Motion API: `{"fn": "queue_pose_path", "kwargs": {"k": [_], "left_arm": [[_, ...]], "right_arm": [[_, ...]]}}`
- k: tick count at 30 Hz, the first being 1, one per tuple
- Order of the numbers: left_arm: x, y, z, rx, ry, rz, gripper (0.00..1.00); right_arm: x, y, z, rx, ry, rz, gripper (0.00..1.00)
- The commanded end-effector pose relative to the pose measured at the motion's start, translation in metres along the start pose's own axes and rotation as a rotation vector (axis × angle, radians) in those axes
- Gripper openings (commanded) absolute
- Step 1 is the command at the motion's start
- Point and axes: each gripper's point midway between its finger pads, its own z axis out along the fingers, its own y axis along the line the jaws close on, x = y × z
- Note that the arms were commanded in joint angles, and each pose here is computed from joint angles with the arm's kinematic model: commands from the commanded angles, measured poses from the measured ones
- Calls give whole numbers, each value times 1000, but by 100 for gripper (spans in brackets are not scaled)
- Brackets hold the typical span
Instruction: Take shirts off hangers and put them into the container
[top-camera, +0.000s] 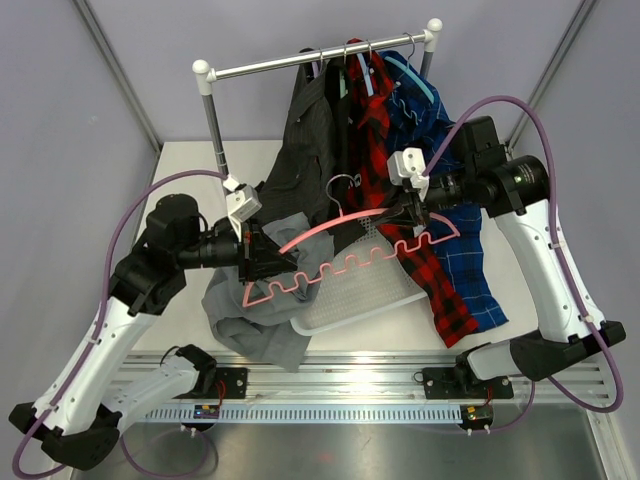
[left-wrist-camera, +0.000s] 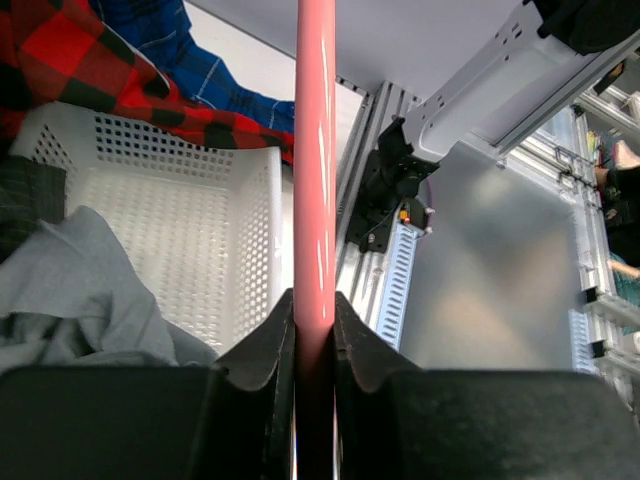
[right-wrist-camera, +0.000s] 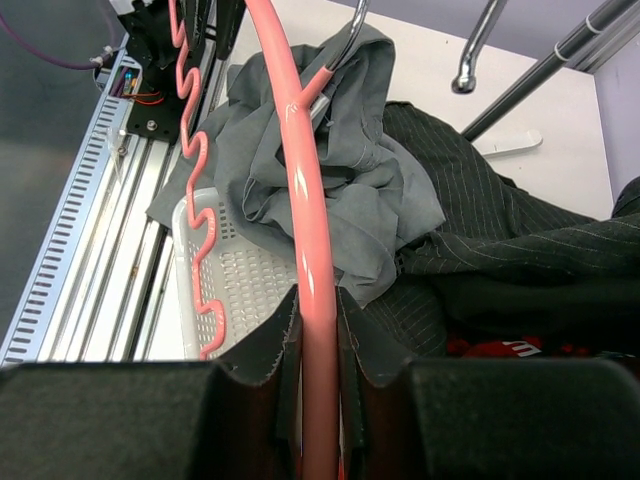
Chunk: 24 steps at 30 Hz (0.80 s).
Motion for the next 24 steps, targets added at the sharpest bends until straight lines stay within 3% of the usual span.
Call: {"fn": "queue_pose_path", "kwargs": {"k": [1,5,10,24], "left_arm": [[-7,-13,-3,59,-38,32,0],[-3,-16,-7,58,-42,41,0],[5,-15,-12,28,-41,55,0],[13,-22,-30,-36,-96,32,0]], "right_arm": [[-14,-1,-3,17,-42,-50,0],[-11,0,-2,16,-41,-39,2],[-9,1,0,15,-48,-19,15],[-10,5,0,10,-60,8,37]]}}
